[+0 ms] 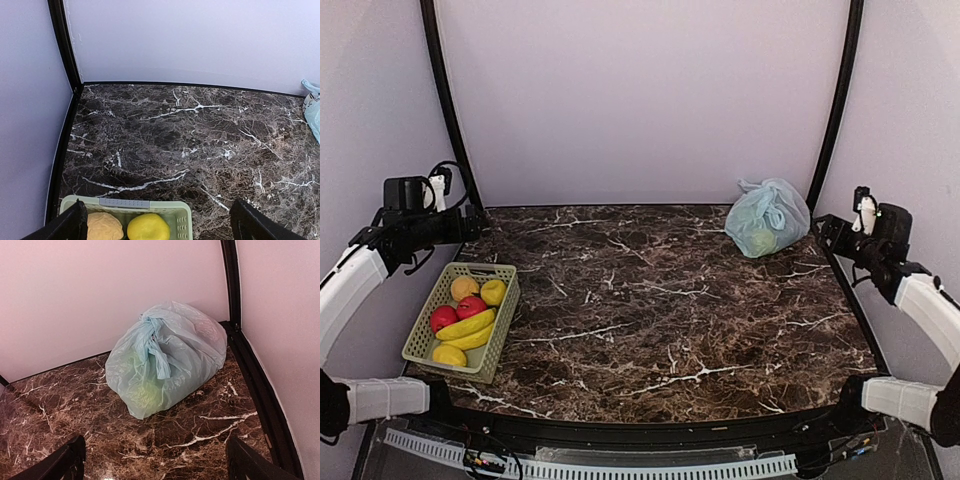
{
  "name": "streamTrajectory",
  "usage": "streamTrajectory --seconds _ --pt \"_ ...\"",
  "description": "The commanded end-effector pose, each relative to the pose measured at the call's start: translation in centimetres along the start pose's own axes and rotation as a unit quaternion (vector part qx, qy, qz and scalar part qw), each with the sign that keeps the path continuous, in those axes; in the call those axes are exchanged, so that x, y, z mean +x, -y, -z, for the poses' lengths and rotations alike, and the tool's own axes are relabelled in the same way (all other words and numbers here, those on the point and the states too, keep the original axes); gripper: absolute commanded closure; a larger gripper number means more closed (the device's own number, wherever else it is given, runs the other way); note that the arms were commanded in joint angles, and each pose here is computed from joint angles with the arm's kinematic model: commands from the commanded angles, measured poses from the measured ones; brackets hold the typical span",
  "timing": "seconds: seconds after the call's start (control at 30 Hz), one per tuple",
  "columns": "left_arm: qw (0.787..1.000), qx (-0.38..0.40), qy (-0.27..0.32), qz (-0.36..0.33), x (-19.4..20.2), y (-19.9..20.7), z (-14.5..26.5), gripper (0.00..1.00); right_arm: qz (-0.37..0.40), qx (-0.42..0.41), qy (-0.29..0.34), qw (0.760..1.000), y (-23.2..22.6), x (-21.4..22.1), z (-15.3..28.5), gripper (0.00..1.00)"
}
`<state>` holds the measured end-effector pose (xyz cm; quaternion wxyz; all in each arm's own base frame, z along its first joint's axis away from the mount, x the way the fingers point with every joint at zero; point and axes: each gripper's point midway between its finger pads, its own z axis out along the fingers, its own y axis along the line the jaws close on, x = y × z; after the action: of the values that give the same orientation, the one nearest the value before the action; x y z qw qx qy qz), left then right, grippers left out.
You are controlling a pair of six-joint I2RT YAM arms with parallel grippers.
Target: Untie the knot of the plastic bag and take out the fruit
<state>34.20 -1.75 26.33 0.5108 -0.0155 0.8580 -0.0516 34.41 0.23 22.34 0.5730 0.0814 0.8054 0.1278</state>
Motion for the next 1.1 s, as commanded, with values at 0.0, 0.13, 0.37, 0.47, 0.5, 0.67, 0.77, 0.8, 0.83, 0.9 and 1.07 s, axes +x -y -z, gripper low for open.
streamTrajectory --seconds 0.0,0.13,0.37,0.47,0.5,0.67,0.77,0.8,0.83,0.9,1.07 --pt "1.0 0.003 -0.006 -0.002 0.2 0.0 -0.9 0.01 -0.04 -0.026 -0.059 0.997 -2.4 -1.5 -0.1 0.05" --pt "1.0 0.004 -0.023 -0.004 1.2 0.0 -0.9 0.01 -0.056 -0.058 -0.073 0.994 -4.8 -3.3 -1.0 0.02" --pt "0.998 -0.052 -0.022 -0.041 1.8 -2.0 0.6 0.01 -0.079 -0.055 -0.098 0.991 -6.5 -5.3 -5.1 0.01" --pt "0.997 -0.057 -0.02 -0.054 1.8 -2.1 0.8 0.01 -0.077 -0.046 -0.111 0.99 -6.5 -5.4 -7.6 0.01" --pt "0.997 -0.056 -0.021 -0.055 1.9 -2.1 0.8 0.01 -0.076 -0.043 -0.115 0.99 -6.4 -5.5 -8.5 0.01" --pt "0.998 -0.034 -0.025 -0.049 2.0 -1.4 0.6 0.01 -0.069 -0.02 -0.134 0.988 -5.8 -5.2 -13.5 0.01" --pt "0.998 -0.03 -0.024 -0.047 2.0 -1.2 0.6 0.01 -0.07 -0.005 -0.141 0.988 -5.1 -4.8 -16.1 0.01" --pt "0.998 -0.029 -0.024 -0.047 1.9 -1.2 0.6 0.01 -0.07 0.001 -0.142 0.987 -4.9 -4.6 -16.8 0.01" --pt "0.998 -0.029 -0.022 -0.047 1.8 -1.2 0.7 0.01 -0.07 0.007 -0.142 0.987 -4.6 -4.6 -17.6 0.01" --pt "0.998 -0.029 -0.017 -0.047 1.4 -1.1 1.0 0.01 -0.064 0.017 -0.142 0.988 -4.1 -4.5 -19.0 0.01" --pt "0.999 -0.021 -0.005 -0.036 1.1 -0.8 1.5 0.01 -0.044 0.028 -0.14 0.989 -3.3 -4.3 -22.2 0.07"
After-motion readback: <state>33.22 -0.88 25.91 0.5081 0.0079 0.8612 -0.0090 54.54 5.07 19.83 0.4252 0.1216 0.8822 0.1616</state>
